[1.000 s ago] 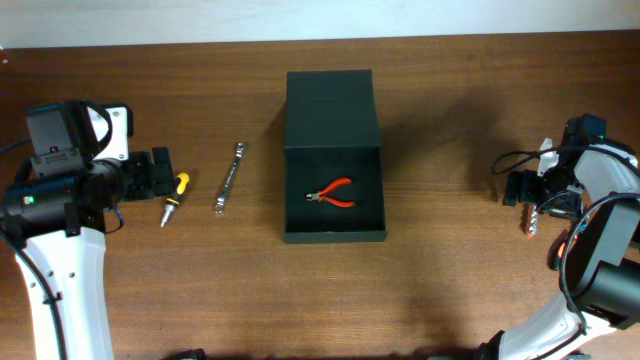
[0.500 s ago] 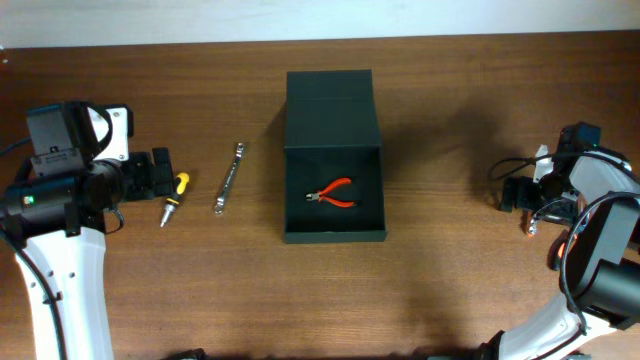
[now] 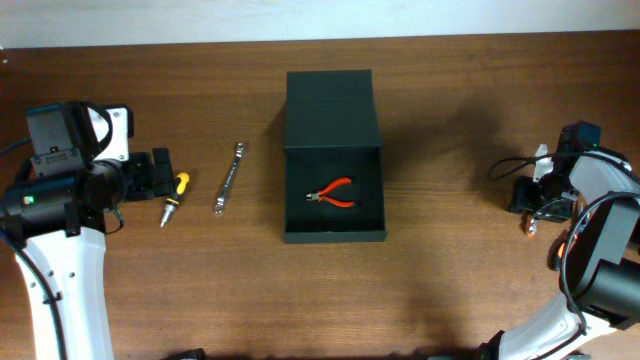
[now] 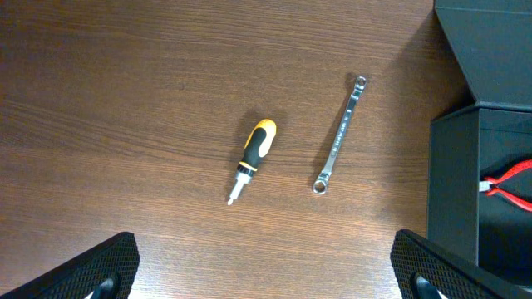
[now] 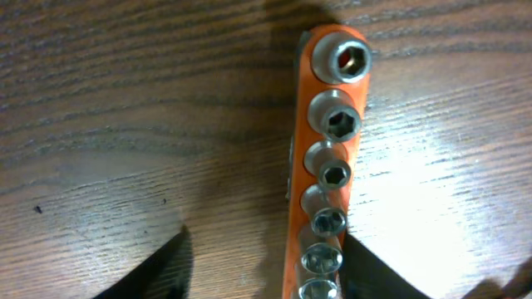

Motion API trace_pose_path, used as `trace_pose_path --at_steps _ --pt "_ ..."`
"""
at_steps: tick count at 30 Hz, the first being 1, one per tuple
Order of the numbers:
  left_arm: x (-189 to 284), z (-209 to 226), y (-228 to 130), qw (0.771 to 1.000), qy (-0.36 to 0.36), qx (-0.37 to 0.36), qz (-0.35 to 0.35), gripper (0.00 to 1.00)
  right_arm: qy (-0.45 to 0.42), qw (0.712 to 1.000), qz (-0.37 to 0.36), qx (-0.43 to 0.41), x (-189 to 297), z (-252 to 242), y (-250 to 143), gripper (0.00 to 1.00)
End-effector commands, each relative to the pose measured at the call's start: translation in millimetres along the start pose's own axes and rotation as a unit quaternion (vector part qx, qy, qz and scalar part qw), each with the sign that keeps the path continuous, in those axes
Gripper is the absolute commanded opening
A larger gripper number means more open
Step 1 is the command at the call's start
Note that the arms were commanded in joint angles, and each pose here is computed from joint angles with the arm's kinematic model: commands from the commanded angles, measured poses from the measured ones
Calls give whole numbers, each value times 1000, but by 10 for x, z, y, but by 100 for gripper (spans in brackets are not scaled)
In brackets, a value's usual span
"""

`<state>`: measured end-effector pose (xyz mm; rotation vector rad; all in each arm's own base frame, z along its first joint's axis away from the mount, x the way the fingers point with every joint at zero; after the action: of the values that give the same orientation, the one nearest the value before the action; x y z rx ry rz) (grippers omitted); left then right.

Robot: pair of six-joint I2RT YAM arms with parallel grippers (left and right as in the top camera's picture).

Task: Pack container
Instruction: 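Grasp the orange socket rail with the right gripper, then carry the socket rail into the box and release it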

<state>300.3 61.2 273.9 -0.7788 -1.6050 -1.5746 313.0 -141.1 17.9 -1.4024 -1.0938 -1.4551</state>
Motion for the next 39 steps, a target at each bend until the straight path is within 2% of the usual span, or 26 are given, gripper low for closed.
trace_pose_path --at_steps 1,4,6,8,12,13,18,23,30,37,39 --pt "31 5 40 1000 4 -8 -5 99 -4 1000 6 -5 -30 -2 -41 50" --pt "31 5 34 1000 4 -8 -4 99 -4 1000 6 -9 -30 -2 -41 44" --pt "31 4 26 1000 3 -8 -2 99 -4 1000 5 -11 -30 -3 -38 33" --pt "31 3 19 1000 3 -8 -1 99 -4 1000 5 -11 -30 -3 -38 30" --pt "31 1 9 1000 3 -8 2 99 -4 1000 2 -11 -30 -4 -24 13" --pt "31 0 -2 1000 2 -8 4 99 -4 1000 2 -11 -30 -5 -24 12" --pt "32 -5 -38 1000 1 -7 12 99 -4 1000 2 -11 -30 -5 -22 11" --pt "32 -5 -49 1000 1 -7 14 99 7 1000 -3 -11 -30 30 -2 4" --pt "32 20 -51 1000 9 -11 15 99 42 999 -3 -28 70 149 48 4" --pt "34 23 -50 1000 10 -11 15 99 70 996 -36 30 775 572 426 4" --pt "33 24 -42 1000 10 -11 13 99 72 989 -71 104 1258 917 599 4"
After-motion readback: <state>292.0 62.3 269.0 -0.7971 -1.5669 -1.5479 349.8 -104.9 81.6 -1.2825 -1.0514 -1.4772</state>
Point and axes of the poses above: each gripper's point midway between its finger pads, its own x axis back along the fingers, its own z axis along the line the jaws close on, y = z × x, the point moved 2 cm from there along x, back along the fingers, and after that the axes turned 1 degree about -x, right-handed, at the moved point
